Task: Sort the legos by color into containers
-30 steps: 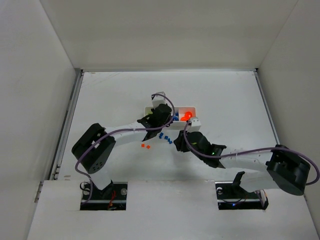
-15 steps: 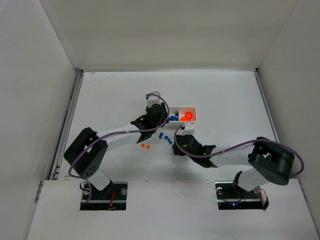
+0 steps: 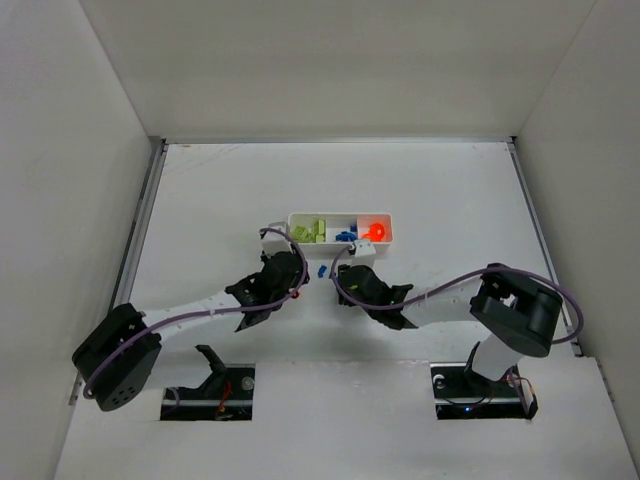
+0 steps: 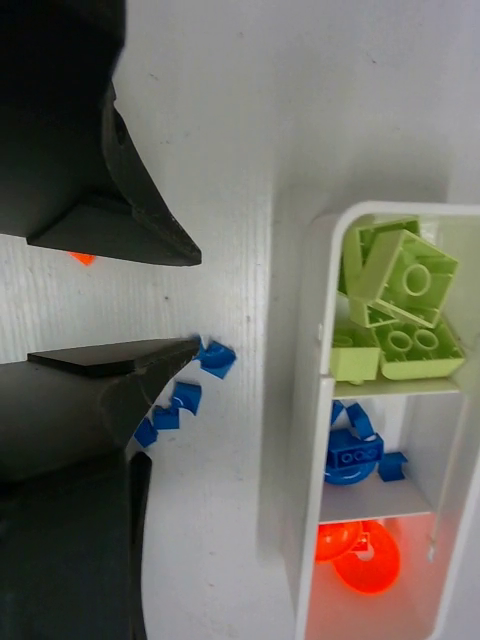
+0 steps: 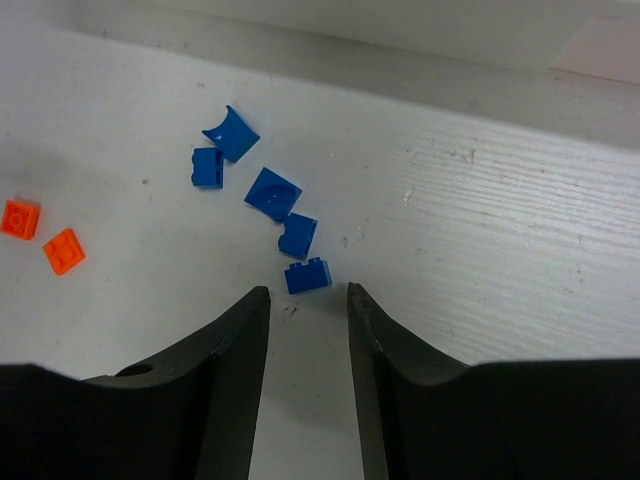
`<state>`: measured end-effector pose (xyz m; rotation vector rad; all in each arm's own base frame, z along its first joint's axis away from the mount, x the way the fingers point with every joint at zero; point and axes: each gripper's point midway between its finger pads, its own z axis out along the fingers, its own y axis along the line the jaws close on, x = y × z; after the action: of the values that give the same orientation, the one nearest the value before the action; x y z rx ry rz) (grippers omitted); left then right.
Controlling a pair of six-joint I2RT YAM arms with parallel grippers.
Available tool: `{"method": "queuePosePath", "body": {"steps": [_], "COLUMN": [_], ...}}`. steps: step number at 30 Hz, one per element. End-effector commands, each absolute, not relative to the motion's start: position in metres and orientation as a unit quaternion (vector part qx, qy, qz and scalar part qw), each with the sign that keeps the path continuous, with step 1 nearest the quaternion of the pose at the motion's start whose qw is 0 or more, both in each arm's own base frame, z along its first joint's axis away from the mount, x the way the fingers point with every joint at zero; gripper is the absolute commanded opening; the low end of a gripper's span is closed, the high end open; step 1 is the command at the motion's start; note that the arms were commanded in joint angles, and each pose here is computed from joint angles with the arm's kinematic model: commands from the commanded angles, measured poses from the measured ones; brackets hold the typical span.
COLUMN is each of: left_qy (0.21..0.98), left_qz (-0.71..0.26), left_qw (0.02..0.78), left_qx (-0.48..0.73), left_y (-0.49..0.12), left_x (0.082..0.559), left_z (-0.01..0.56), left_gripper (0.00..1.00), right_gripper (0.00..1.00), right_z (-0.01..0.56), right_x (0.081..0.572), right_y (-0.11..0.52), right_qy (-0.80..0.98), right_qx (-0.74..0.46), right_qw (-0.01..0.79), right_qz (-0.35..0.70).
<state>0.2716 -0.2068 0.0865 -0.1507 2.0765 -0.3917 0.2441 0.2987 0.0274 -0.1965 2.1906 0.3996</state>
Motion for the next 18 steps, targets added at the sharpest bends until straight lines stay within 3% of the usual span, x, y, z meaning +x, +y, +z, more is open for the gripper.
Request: {"method": "queuePosePath", "body": {"steps": [1,9,18], "left_qy": [0.846,0.852,0.862], "left_qz": [-0.156,-0.153,-0.146], "left_qw": [0.504,0.495,0.482], "left_qx": [-0.083,-0.074,-0.058], "left_y": [-0.196,-0.191,-0.2], "left_x": [0.265,0.253,0.248], "left_z": [0.089,0.078,0.066], "left_gripper": [0.32,0.34,0.34], "right_gripper": [0.42,0.39,0.23], "right_z": [0.029,0.021,0.026], "right_x": [0.251,0.254,0.251], "right_y": [0.298,0.297,0.302], "right_qy": [0.879,0.882,0.88], "right_qx": [-0.078,-0.094,-0.1], "right_qw": [0.45,0.454,0.455], "right_qz": [0.134,0.088,0.091]}}
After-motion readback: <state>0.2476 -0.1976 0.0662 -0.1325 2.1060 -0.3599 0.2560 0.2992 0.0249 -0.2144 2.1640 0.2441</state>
